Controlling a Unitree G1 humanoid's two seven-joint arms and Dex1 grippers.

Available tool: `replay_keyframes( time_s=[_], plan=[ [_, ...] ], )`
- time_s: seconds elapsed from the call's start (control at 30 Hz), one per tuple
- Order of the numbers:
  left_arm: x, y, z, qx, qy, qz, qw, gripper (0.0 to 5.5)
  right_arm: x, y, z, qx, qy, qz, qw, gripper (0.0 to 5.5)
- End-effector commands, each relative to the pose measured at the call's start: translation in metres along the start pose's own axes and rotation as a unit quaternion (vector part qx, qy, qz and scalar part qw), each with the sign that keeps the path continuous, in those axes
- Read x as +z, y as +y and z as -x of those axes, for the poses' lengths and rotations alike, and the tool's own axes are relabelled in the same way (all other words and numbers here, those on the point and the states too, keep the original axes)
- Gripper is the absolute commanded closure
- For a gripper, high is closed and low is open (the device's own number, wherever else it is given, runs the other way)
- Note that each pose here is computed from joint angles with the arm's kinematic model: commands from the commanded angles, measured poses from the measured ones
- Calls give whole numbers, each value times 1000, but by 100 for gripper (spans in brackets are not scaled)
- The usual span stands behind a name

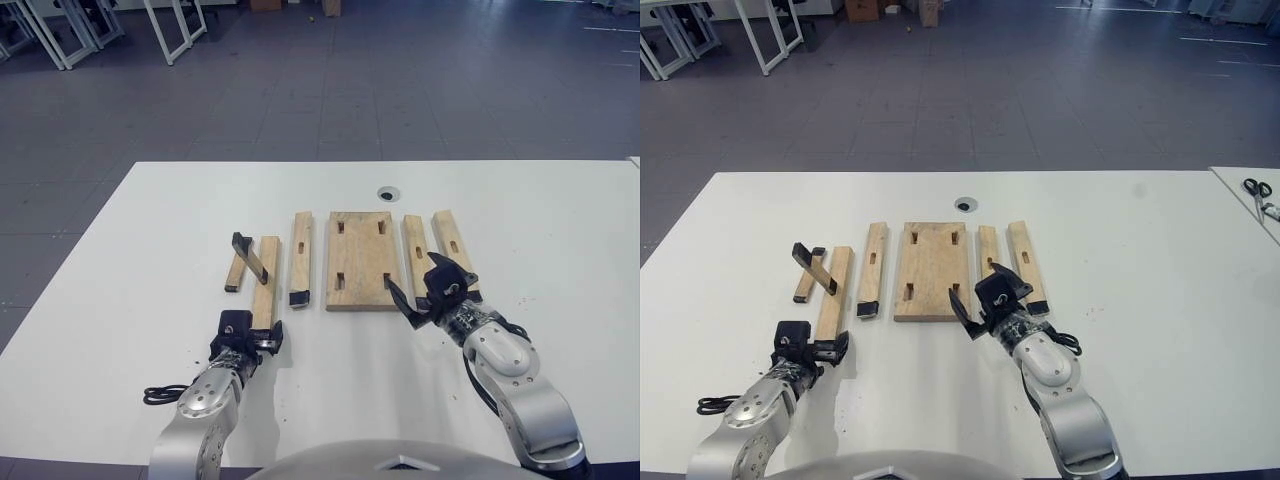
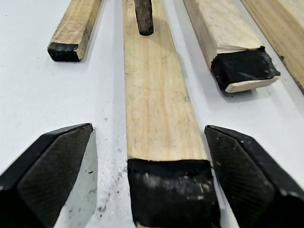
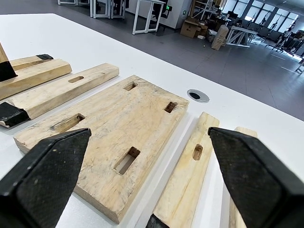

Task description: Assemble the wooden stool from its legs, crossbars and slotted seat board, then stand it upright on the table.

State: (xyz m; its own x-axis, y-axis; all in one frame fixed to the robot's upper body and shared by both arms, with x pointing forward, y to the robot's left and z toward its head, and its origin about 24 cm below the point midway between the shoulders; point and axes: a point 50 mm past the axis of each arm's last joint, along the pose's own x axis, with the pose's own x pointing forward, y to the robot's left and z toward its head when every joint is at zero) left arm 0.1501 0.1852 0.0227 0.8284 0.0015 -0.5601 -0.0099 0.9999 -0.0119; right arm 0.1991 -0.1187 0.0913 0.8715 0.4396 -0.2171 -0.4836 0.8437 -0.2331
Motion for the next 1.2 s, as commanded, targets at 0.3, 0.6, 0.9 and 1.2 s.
replay_keyframes(
  time_s=[0.3, 0.6, 0.9, 1.2],
  plan=[
    [-17, -9, -6, -11, 17, 33, 999, 303, -7, -9, 5, -29, 21, -35, 999, 95],
    [117, -8, 13, 17, -340, -52, 939, 344, 12, -38, -18, -68, -30, -69, 995, 70],
    [130, -27, -3, -416, -208, 284, 839, 344, 76, -50, -33, 257, -131, -398, 871, 14],
    [147, -27, 32, -646, -148, 355, 660, 344, 99, -46, -20, 448, -121, -520, 717, 14]
  ],
)
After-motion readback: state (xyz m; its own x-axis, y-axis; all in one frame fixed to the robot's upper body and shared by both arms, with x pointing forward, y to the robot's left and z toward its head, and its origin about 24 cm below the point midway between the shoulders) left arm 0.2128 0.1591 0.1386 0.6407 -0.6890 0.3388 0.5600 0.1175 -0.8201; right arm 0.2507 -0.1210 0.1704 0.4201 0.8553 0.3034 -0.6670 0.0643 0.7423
